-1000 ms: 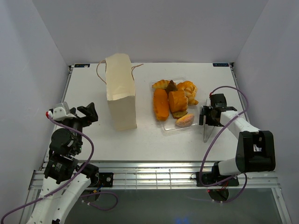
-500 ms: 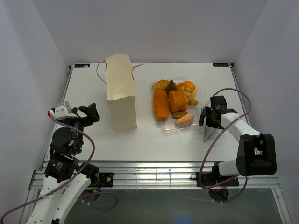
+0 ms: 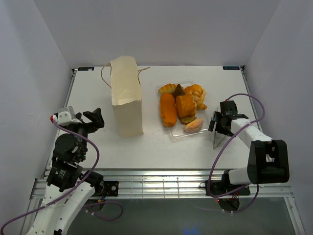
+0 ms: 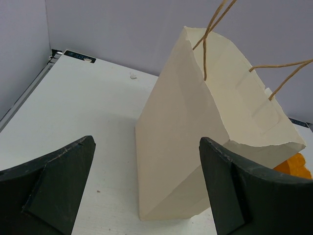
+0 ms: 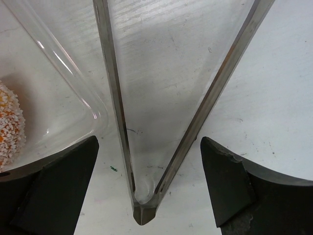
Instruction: Place the fake bread into the paper bag
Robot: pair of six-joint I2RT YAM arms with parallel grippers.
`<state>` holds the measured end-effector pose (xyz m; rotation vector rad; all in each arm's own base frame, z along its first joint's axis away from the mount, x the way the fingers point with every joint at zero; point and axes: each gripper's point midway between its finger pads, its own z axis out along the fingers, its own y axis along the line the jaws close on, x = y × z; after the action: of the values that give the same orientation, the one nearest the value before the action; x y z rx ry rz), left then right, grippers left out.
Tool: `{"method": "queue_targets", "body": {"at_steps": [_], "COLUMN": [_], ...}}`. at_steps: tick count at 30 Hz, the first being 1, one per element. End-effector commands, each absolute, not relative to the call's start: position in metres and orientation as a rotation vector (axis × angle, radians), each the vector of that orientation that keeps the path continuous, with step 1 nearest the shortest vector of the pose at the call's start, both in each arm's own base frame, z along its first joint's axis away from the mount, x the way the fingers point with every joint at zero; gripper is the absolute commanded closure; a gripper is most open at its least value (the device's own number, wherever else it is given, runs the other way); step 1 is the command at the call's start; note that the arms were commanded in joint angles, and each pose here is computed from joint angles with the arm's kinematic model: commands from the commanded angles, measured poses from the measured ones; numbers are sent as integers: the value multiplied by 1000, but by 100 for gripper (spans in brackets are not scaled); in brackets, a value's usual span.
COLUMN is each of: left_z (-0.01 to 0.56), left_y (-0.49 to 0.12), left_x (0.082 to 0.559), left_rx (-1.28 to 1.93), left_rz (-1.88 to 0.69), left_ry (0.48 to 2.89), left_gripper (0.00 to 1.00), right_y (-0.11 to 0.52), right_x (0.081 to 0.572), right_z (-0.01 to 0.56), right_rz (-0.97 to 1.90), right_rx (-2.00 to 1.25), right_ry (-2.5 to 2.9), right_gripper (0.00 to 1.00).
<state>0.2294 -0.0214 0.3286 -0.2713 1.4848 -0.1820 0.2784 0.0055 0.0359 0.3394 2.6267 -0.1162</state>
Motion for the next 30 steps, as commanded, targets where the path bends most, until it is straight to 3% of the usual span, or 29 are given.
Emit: {"method": "queue_targets", "body": {"at_steps": [1,15,30], "left_z": [327,328,328], "left_y": [-26,-28,-28], "left_x": [232,231,231], "left_rx": [-246,-240,-237], "left_rz": [-187,-196,-193], "left_ry": [1493,1492,1491], "left_gripper": [2,2,2], "right_y": [-5,-18,-12], "right_x": [257,263,322], "right_z": [14,16,28], "right_rz": [-213,-255,-130], "right_rx": [378,462,472], "right_ry": [2711,2657,2481], "right_gripper": [9,5,20]}}
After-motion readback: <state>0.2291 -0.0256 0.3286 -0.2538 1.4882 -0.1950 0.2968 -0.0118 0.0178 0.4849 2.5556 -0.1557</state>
